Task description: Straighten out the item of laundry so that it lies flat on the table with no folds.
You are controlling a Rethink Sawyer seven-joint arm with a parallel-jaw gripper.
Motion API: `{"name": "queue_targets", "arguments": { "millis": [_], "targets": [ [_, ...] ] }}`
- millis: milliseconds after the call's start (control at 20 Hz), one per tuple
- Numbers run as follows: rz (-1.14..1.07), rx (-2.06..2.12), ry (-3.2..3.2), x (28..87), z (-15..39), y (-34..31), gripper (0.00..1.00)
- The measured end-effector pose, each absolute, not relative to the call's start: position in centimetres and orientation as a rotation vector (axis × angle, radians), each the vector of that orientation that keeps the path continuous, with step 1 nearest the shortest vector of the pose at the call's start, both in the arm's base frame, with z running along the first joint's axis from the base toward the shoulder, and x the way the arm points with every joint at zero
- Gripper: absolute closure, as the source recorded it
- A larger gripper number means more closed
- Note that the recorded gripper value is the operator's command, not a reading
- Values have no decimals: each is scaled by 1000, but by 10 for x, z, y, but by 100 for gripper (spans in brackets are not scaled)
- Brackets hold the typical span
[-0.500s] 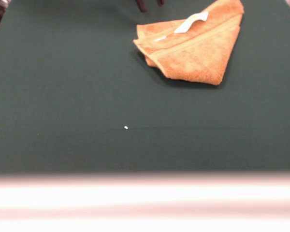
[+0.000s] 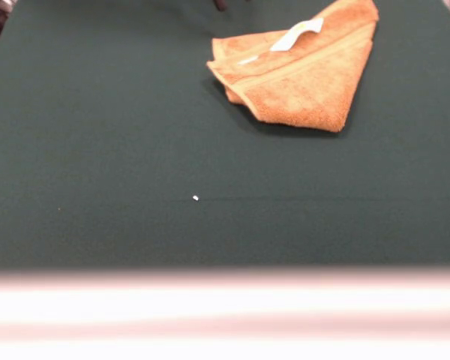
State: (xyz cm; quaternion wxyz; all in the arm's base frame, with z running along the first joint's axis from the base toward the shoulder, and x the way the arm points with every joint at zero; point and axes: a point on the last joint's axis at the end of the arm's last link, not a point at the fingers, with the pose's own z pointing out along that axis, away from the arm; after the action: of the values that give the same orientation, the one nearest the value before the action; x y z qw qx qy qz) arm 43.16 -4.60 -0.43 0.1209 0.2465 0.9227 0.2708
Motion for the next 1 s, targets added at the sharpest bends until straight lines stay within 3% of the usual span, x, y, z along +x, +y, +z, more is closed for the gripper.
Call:
{"name": "queue_targets", "arguments": {
  "millis": [1000],
  "targets": [
    [802,723,2699,424,-2,-41,0]
  ]
}}
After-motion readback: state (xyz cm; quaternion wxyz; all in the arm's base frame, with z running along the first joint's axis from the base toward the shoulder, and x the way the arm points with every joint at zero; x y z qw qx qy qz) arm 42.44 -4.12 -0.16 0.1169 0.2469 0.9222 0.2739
